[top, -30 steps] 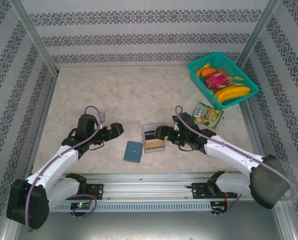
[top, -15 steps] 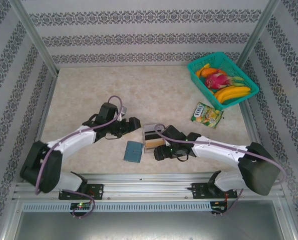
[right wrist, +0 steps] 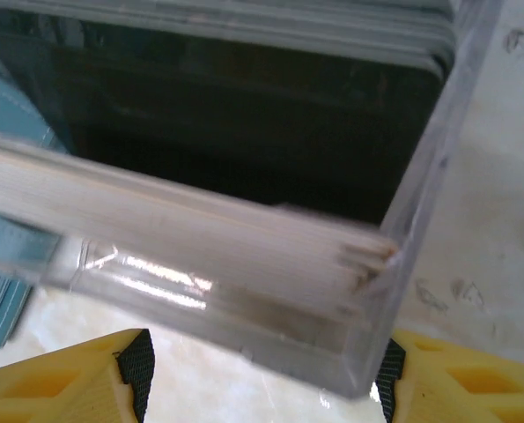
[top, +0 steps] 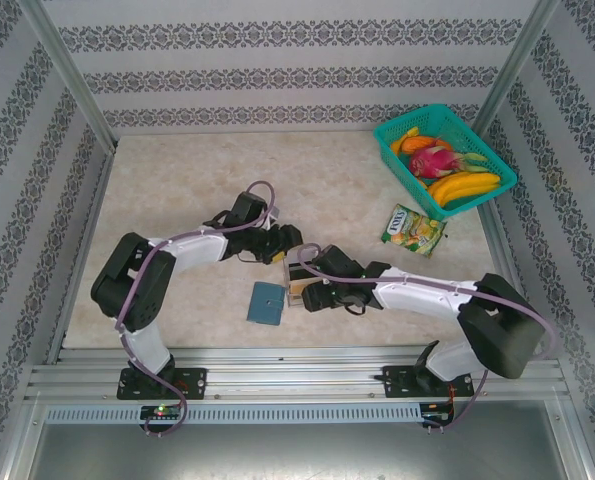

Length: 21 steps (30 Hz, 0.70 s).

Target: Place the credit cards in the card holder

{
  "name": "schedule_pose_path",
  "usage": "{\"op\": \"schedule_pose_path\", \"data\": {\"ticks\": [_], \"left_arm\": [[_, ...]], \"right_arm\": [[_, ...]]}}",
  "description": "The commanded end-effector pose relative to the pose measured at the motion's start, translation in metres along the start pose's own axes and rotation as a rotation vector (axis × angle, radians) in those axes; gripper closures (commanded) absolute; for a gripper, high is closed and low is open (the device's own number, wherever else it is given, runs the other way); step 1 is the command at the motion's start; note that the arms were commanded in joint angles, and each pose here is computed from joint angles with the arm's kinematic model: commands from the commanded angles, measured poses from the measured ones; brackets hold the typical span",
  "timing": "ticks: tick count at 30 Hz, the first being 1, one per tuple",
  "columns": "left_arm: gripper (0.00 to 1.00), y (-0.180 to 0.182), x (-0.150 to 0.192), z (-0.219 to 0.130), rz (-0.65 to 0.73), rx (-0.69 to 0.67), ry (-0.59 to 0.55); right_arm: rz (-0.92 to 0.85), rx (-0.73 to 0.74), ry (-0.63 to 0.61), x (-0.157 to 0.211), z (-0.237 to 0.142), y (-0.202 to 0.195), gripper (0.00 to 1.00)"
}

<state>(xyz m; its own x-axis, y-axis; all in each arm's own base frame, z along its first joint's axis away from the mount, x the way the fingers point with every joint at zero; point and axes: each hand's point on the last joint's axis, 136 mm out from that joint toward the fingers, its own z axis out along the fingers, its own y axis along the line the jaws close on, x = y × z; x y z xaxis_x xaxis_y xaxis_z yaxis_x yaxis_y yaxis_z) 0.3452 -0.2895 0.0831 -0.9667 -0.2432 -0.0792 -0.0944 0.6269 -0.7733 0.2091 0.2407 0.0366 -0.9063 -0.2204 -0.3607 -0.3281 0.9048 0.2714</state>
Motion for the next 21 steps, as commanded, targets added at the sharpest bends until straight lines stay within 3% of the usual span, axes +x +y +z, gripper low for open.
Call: {"op": "schedule_pose_path", "data": {"ticks": [1, 15, 21], "left_arm": [[0.35, -0.026, -0.015, 0.007, 0.029, 0.055, -0.008], [0.35, -0.069, -0.074, 0.055, 0.036, 0.136, 0.019], [0.31, -0.056, -0.103, 0.037, 0.031, 0.051, -0.053]], "right_arm": [[0.039, -0.011, -0.080, -0.029, 0.003, 0.002, 0.33], [0.234, -0.047, -0.208, -0.097, 0.018, -0.009, 0.34], [0.259, -0.037, -0.208, -0.107, 0.018, -0.008, 0.32]]}}
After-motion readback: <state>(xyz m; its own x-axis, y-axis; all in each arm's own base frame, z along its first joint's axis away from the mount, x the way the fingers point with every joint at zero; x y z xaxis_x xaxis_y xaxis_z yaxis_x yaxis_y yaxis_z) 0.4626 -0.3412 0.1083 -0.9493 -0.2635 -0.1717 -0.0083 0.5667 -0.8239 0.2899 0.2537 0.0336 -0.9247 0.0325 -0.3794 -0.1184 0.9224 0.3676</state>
